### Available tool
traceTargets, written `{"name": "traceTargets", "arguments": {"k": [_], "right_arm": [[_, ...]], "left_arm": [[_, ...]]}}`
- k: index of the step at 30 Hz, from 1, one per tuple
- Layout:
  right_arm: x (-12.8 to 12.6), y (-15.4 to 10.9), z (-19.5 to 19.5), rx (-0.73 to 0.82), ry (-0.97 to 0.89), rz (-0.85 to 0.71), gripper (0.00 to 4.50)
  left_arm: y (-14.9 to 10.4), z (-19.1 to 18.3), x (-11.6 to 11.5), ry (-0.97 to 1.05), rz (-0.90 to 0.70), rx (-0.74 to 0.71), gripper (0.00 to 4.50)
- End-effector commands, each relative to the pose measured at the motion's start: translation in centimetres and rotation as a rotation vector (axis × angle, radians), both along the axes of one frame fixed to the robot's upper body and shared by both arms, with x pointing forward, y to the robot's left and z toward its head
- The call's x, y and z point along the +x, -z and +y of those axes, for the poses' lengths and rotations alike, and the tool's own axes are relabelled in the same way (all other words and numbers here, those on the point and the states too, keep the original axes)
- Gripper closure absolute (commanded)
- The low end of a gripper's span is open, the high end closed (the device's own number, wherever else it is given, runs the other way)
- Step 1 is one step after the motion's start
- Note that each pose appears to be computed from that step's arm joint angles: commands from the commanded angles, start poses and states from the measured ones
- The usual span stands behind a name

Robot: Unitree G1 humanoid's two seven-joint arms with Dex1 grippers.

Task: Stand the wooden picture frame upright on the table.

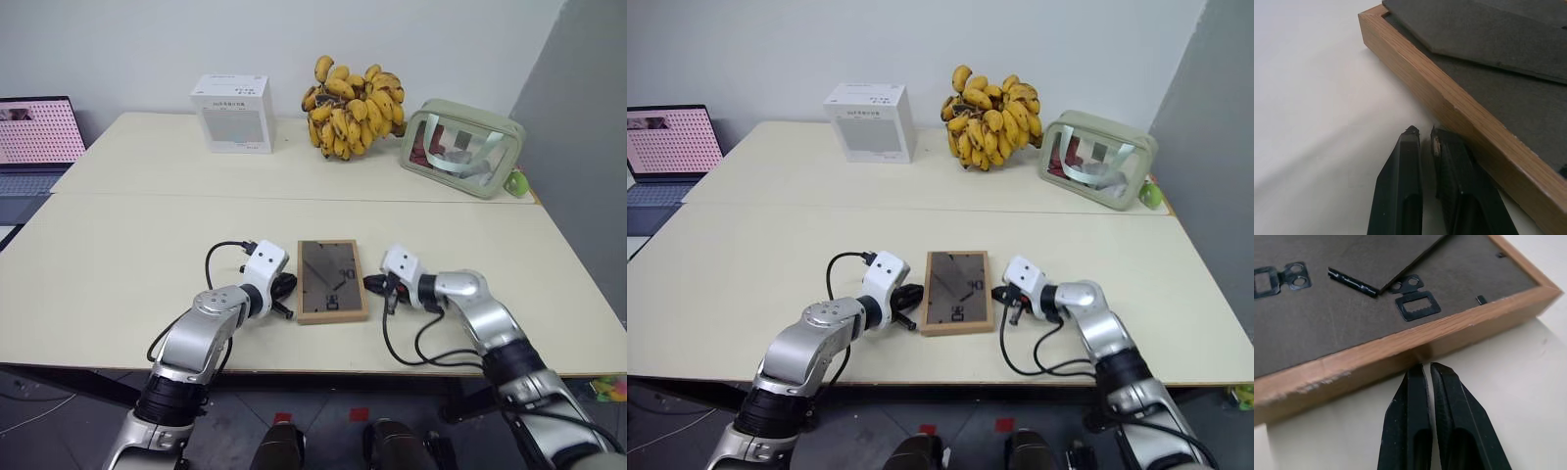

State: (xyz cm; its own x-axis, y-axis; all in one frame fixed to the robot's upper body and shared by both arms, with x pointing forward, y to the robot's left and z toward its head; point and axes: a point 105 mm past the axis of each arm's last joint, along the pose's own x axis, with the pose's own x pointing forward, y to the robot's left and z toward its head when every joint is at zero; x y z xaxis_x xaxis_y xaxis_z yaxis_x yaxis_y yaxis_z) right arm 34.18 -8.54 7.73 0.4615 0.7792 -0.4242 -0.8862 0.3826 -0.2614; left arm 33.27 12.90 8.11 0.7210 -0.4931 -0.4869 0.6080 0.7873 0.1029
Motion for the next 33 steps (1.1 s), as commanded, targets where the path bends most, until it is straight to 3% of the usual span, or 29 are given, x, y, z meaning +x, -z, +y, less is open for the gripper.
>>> {"name": "traceTargets", "arguments": {"k": [1, 4, 6, 11, 15, 25, 29, 33], "right_arm": [[1.1, -0.8, -3.2, -0.120, 0.096, -0.099, 4.25], [2.6, -1.1, -6.0, -0.181, 0.197, -0.155, 4.25], [3.1, -1.5, -6.5, -0.157, 0.236, -0.160, 4.25], [3.4, -1.5, -6.1, -0.115, 0.259, -0.158, 4.25], [2.6, -1.0, -5.1, -0.100, 0.240, -0.140, 4.25], [-2.5, 0.9, -0.8, -0.027, 0.138, -0.012, 4.25], [-3.0, 1.2, 1.7, 0.017, 0.134, 0.006, 4.25], [-1.4, 0.6, 3.3, 0.041, 0.161, -0.020, 4.25]], "left_arm": [[1.7, 0.1, -2.9, 0.135, 0.148, 0.028, 3.94], [0.7, 3.0, -3.2, 0.171, 0.146, 0.074, 3.94], [-0.6, 4.5, -2.6, 0.148, 0.162, -0.003, 3.94], [-5.2, 4.8, -2.9, 0.160, 0.442, -0.534, 3.14], [-7.2, 5.1, -3.4, 0.188, 0.617, -0.799, 2.34], [-1.3, 3.6, -4.8, 0.147, 0.769, -0.766, 0.13], [1.4, 2.9, -5.0, 0.104, 0.792, -0.789, 0.05], [3.5, 1.3, -4.1, 0.079, 0.783, -0.822, 0.05]]}}
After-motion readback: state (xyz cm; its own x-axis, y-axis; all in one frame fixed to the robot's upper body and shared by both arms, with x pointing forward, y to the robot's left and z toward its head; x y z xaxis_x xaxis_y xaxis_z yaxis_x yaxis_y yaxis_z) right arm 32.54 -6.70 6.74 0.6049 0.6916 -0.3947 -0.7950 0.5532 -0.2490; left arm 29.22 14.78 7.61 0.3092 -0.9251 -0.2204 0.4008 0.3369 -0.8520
